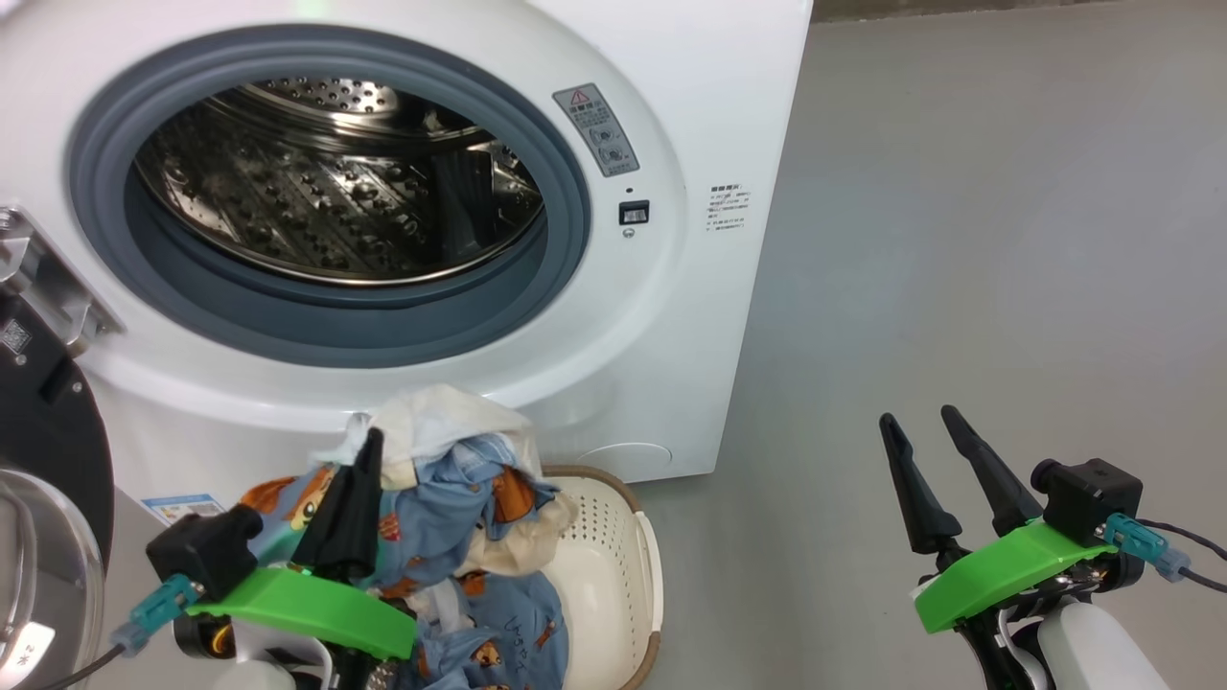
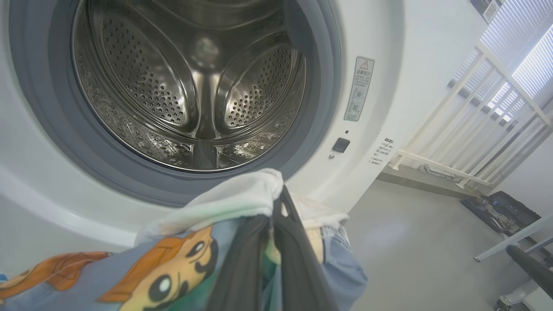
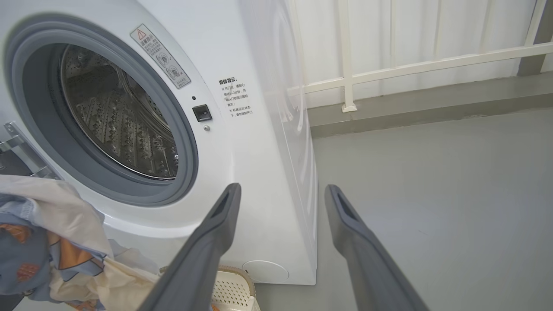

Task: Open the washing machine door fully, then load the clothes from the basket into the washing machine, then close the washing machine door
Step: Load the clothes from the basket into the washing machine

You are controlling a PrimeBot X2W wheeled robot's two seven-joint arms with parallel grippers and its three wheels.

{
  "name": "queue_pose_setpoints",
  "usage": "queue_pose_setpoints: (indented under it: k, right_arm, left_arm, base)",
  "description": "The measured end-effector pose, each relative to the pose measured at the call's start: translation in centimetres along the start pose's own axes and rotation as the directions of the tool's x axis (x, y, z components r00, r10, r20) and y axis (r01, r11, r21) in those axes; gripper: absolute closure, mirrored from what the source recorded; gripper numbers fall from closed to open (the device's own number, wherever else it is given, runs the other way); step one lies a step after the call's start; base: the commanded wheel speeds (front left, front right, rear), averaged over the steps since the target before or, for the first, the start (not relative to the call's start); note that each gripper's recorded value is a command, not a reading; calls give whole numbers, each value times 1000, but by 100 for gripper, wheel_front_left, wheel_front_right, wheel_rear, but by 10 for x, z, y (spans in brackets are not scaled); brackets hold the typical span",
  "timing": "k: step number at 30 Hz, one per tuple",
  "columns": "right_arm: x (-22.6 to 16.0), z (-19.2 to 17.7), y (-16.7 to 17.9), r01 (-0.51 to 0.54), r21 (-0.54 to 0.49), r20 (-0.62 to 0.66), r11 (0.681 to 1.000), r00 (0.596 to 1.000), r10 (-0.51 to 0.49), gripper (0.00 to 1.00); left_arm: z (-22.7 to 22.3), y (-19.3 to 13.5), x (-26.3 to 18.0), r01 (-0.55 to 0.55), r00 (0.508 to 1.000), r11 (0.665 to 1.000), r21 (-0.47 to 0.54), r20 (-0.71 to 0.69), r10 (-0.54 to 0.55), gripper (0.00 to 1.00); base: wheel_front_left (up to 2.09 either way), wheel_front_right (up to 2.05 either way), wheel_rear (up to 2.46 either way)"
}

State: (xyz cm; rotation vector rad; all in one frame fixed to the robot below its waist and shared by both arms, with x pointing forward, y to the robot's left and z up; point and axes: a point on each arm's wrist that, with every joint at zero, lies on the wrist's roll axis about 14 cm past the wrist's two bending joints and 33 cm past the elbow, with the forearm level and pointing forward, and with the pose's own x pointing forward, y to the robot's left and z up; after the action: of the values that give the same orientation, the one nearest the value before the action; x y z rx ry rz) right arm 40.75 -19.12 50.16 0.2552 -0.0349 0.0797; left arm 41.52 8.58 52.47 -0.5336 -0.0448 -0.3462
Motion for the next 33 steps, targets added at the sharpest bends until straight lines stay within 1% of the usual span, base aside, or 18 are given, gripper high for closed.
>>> queue_pose_setpoints:
  k: [5,8,13,15,16,17,19,21,26,33]
  right_arm:
    - [0,-1,-1,-4,-7,-7,1000,1000,4,0]
    - [0,-5,-1,-4,-8,-17,1000,1000,4,0]
    - [3,-13,-3,-2,-8,-39,1000,999,2,0]
    - [8,-16,-4,0,-10,-44,1000,999,-1,0]
    - [8,-16,-4,0,-10,-44,1000,999,-1,0]
    - [12,-19,-5,1,-7,-49,1000,999,-2,0]
    - [17,-21,-4,1,-4,-51,1000,999,-1,0]
    - [23,-24,-3,-1,-4,-54,1000,999,1,0]
    - [37,-35,-6,10,1,-73,1000,997,-9,0]
    - [52,-55,-17,42,0,-104,999,994,-41,0]
  left_arm:
    - [11,4,5,-19,999,1000,16,41,18,100]
    - [24,3,17,-7,997,999,40,77,4,100]
    - [56,-2,54,25,987,995,94,157,-40,100]
    - [76,-1,78,29,978,992,127,203,-54,100]
    - [76,-1,78,29,978,992,127,203,-54,100]
    - [87,1,93,28,971,991,134,231,-59,100]
    - [92,5,108,19,969,990,141,242,-53,100]
    - [84,13,122,6,975,990,143,220,-38,100]
    - [45,38,154,-29,993,989,144,118,12,100]
    - [14,65,204,-35,998,987,158,48,28,100]
  base:
    - [0,0,0]
    - [0,0,0]
    - [0,0,0]
    - [0,0,0]
    - [0,0,0]
    - [0,0,0]
    - [0,0,0]
    - [0,0,0]
    - [0,0,0]
    - [0,0,0]
